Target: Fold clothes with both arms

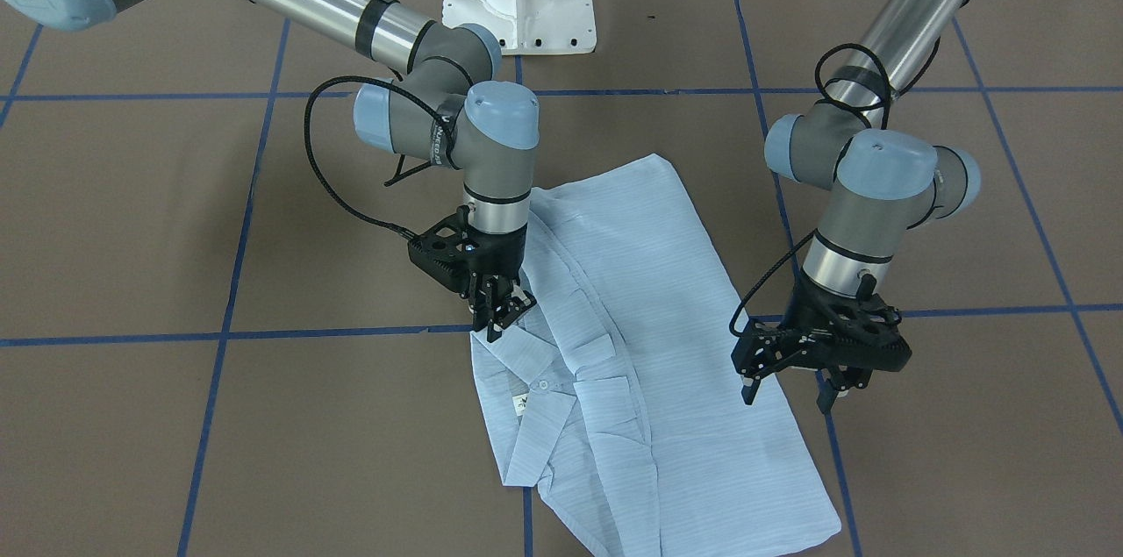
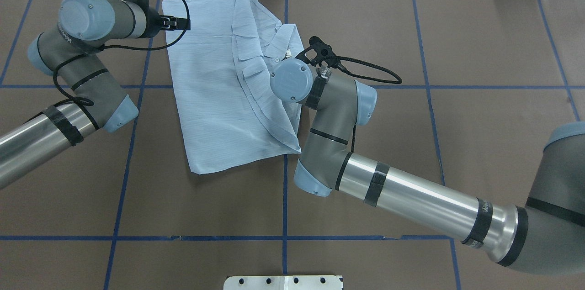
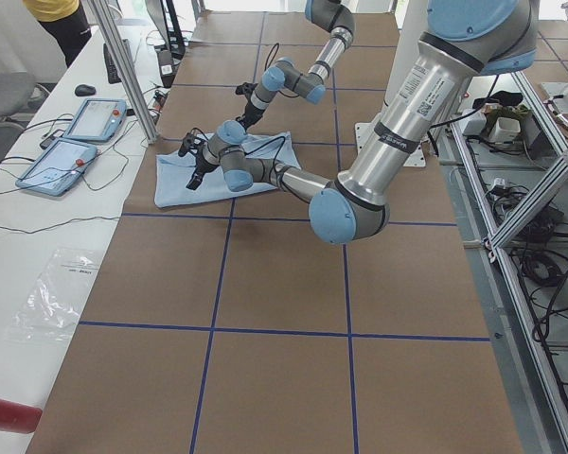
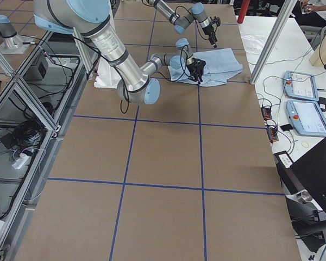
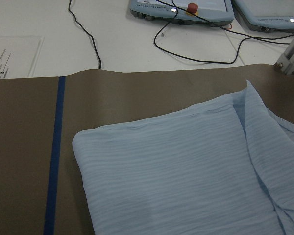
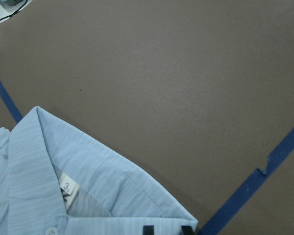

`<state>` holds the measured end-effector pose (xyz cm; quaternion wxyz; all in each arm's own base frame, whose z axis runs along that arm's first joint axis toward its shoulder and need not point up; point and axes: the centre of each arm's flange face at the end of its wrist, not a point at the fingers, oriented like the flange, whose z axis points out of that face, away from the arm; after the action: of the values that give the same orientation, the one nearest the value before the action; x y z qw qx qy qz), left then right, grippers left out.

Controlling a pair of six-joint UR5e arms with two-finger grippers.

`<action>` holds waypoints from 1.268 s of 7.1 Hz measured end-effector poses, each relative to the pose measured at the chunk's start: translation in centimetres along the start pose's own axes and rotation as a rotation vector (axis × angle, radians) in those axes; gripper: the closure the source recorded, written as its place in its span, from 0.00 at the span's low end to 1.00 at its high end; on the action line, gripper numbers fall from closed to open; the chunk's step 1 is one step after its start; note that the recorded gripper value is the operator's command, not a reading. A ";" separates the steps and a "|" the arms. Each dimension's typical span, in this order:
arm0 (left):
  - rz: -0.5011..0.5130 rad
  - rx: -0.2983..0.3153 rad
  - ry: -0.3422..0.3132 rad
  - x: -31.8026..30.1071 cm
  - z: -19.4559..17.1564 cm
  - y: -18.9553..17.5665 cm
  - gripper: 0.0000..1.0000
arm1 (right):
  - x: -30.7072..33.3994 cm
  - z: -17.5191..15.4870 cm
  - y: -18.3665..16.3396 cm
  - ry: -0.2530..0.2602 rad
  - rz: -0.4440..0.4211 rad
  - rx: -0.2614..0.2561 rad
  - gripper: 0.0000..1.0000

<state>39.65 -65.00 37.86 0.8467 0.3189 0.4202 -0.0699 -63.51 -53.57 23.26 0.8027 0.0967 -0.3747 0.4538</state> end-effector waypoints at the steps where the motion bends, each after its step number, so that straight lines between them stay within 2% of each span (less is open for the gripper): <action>1: 0.000 0.000 0.000 0.0 0.0 0.0 0.00 | 0.1 0.1 0.1 0.002 -0.002 0.002 1.00; 4: -0.001 0.002 0.002 0.0 -0.2 0.1 0.00 | 0.1 0.0 0.1 0.001 -0.012 -0.001 1.00; 6: -0.002 0.004 0.007 0.2 -0.4 0.0 0.00 | 1.1 -1.1 -0.5 -0.018 -0.041 -0.015 1.00; 9: -0.013 0.003 0.011 0.1 -0.6 0.5 0.00 | 10.7 -4.0 -1.3 -0.062 -0.086 -0.038 1.00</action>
<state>39.47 -64.25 37.71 0.8435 0.3177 0.4266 -0.0742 -57.11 -45.33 28.10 0.8112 0.1115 -0.4035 0.4083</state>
